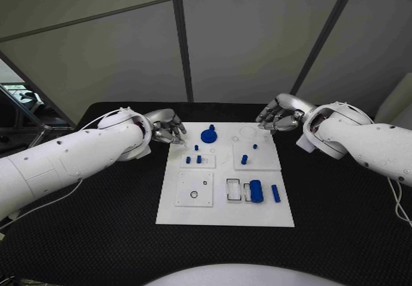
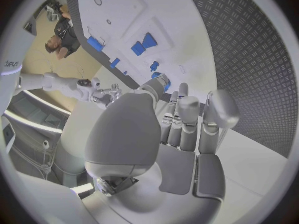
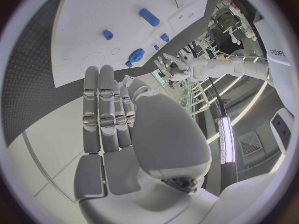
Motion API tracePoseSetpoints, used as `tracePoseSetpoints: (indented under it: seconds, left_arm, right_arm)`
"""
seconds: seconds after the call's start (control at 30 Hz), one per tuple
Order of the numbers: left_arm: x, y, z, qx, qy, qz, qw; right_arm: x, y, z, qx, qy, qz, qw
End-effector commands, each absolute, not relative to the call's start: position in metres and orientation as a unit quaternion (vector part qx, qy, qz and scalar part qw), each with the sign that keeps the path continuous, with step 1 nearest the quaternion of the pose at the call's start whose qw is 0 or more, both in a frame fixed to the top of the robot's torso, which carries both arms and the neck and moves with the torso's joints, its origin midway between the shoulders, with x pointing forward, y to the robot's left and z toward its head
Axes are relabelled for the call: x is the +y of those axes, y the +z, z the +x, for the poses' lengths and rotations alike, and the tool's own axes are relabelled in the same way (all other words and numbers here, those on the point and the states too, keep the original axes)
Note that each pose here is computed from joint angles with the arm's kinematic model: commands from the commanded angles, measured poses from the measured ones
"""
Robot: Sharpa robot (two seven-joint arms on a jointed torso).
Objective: Assemble the parts on the task board
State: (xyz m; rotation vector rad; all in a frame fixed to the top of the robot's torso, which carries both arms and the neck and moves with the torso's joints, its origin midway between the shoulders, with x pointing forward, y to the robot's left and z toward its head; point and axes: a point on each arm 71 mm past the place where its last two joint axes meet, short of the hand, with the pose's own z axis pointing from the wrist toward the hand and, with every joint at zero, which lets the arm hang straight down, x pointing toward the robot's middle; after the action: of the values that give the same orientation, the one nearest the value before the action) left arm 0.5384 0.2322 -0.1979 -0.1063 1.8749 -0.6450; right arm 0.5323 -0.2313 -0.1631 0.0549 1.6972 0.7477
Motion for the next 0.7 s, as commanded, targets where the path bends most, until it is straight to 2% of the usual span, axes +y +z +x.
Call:
tracePoseSetpoints:
  seconds: [0.03,0.23,0.37,0.47,0.57,0.7]
  left_arm:
    - [0.24,-0.189,0.537,0.756,-0.355,-0.16,0.526]
    - [0.246,-0.18,0.526,0.703,-0.434,-0.252,0.504]
    - [0.24,-0.181,0.515,0.668,-0.516,-0.329,0.424]
    - [0.233,-0.179,0.507,0.644,-0.562,-0.354,0.38]
    - [0.228,-0.177,0.502,0.623,-0.593,-0.368,0.353]
    - [0.224,-0.175,0.498,0.608,-0.613,-0.376,0.338]
  right_arm:
    - [-0.229,-0.166,0.527,0.74,0.25,-0.068,0.621]
    - [-0.224,-0.176,0.517,0.739,0.203,-0.121,0.63]
    - [-0.218,-0.18,0.514,0.732,0.184,-0.14,0.641]
    - [-0.215,-0.183,0.512,0.729,0.179,-0.148,0.644]
    - [-0.213,-0.186,0.511,0.73,0.179,-0.152,0.642]
    - [-0.209,-0.19,0.51,0.731,0.18,-0.156,0.639]
